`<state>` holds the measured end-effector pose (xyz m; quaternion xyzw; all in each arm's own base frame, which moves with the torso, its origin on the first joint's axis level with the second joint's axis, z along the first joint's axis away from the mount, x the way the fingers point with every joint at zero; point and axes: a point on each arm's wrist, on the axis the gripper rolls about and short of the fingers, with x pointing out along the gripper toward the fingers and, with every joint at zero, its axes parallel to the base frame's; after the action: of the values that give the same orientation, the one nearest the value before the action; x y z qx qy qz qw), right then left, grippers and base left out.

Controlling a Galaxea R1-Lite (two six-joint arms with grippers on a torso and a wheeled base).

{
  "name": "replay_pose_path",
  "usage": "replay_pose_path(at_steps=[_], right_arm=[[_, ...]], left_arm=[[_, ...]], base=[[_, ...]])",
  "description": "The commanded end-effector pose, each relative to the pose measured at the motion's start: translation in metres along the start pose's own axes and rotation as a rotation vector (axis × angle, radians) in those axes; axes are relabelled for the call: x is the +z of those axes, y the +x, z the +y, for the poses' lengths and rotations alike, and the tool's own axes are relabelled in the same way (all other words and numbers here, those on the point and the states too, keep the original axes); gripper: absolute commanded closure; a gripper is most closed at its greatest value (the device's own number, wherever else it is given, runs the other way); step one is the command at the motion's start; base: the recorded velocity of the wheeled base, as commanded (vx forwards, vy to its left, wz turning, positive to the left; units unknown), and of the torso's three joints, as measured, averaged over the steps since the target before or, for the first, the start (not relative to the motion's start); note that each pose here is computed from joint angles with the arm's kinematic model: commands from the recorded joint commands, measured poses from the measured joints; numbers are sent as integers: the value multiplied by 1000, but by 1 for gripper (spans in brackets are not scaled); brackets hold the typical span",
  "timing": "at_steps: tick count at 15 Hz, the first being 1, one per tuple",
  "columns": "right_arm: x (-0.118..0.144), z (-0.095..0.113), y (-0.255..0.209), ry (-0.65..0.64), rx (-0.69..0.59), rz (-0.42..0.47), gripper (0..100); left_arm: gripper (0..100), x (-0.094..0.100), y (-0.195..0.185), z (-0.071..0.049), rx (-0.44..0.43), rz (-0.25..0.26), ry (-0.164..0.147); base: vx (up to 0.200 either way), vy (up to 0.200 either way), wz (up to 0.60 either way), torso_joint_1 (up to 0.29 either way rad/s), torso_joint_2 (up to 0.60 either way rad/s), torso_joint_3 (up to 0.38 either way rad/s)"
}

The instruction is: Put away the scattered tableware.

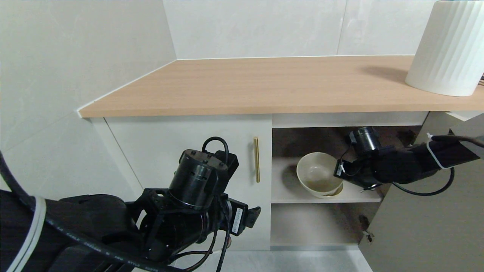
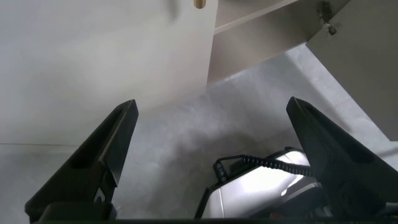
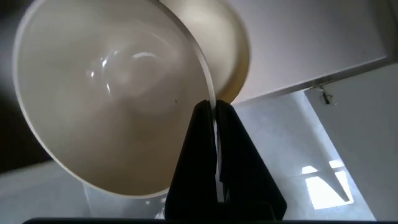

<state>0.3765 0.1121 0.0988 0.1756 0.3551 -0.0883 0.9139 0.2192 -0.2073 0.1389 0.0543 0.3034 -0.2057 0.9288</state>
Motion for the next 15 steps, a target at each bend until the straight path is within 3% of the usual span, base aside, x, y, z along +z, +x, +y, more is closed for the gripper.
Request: replay_pose_path(at_steps=[1,15], right_arm=[[1,-6,16,17,-27,9,100],[1,-8,32,60,-49,9,100]], left_arm=[[0,0,0,0,1,-1,-1],[0,0,0,0,3,2,0]], base=[[0,0,0,0,0,0],[0,0,0,0,0,0]])
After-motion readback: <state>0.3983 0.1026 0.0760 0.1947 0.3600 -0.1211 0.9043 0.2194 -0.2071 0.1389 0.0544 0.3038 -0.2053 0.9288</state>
